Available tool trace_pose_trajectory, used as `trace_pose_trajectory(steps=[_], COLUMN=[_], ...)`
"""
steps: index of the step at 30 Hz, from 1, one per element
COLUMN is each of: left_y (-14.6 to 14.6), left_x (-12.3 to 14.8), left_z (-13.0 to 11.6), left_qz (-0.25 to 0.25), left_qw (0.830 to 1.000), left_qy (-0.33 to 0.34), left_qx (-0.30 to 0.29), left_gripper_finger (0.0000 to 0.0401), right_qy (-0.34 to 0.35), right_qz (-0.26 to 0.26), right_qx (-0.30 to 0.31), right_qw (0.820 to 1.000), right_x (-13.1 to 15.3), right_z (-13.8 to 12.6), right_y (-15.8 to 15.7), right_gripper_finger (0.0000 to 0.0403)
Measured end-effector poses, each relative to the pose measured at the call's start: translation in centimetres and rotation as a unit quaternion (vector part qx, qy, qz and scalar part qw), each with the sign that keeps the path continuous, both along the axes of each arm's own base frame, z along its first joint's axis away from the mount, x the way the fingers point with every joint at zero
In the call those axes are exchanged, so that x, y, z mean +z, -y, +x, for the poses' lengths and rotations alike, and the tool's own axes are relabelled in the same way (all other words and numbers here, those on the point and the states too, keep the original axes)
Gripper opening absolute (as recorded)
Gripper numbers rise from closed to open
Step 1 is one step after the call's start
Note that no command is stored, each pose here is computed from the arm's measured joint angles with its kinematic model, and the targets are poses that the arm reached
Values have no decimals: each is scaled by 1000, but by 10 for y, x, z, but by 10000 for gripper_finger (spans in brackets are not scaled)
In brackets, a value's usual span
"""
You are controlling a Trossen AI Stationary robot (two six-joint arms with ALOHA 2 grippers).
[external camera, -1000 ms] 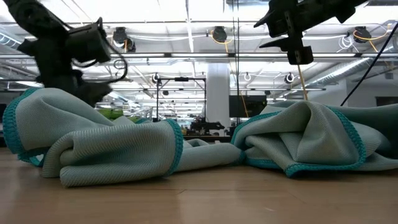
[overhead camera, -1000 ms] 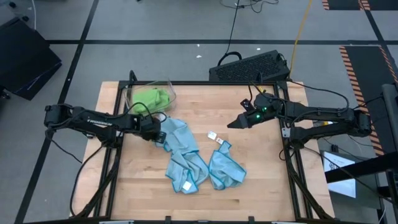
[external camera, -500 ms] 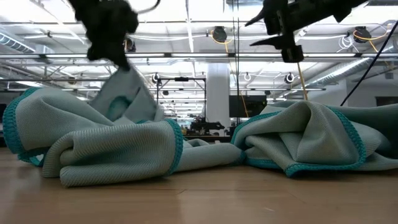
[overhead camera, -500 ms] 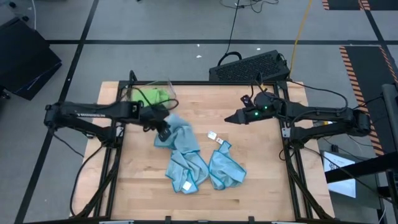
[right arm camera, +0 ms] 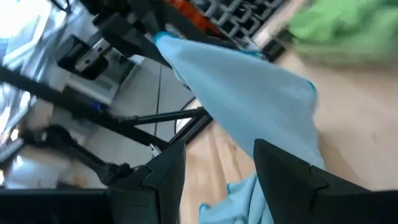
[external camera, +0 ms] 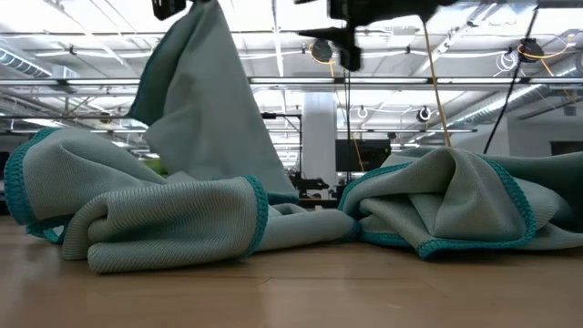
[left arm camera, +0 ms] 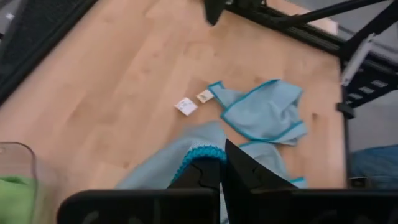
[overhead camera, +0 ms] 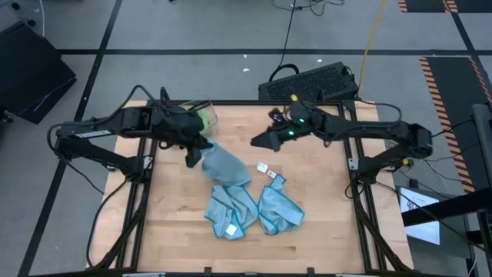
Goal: Fold microfiber towels
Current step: Fold the top center blue microfiber cloth
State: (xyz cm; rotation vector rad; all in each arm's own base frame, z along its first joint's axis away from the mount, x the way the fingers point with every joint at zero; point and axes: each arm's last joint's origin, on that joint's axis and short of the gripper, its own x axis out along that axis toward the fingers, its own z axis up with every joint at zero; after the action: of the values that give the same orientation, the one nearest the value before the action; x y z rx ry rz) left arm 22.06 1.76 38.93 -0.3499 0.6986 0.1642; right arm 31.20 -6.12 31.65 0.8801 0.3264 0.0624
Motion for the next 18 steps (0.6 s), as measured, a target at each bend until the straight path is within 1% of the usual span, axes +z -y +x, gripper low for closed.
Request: trace_pose_trajectory(steps=[2, 6, 8, 11, 13, 15, 18], left_y=[1, 5, 9, 14, 15, 13, 8], left_x=[2, 2, 2, 2, 1, 1, 4], left_z=[-1, -1, 0, -1, -1, -1, 1], left_qz=[-19, -63, -73, -84, -91, -99, -99], left_qw=[1000, 998, 997, 996, 996, 994, 988], left_qy=[2, 2, 1, -4, -5, -3, 20], left_qx=[-4, -22, -27, -21, 3, 48, 118], left_gripper_finger=[2, 2, 2, 4, 4, 2, 6], right_qy=[1, 5, 4, -6, -11, -14, -9], right_qz=[-20, -30, -24, -13, -11, -13, -45], right_qx=[25, 78, 98, 120, 121, 119, 97], right_qw=[999, 996, 995, 993, 992, 993, 994], right_x=[5, 6, 1, -8, -13, -16, -14], right_z=[14, 39, 50, 61, 67, 69, 69], right_y=[2, 6, 7, 9, 9, 9, 8], right_gripper_finger=[181, 184, 196, 231, 257, 281, 300])
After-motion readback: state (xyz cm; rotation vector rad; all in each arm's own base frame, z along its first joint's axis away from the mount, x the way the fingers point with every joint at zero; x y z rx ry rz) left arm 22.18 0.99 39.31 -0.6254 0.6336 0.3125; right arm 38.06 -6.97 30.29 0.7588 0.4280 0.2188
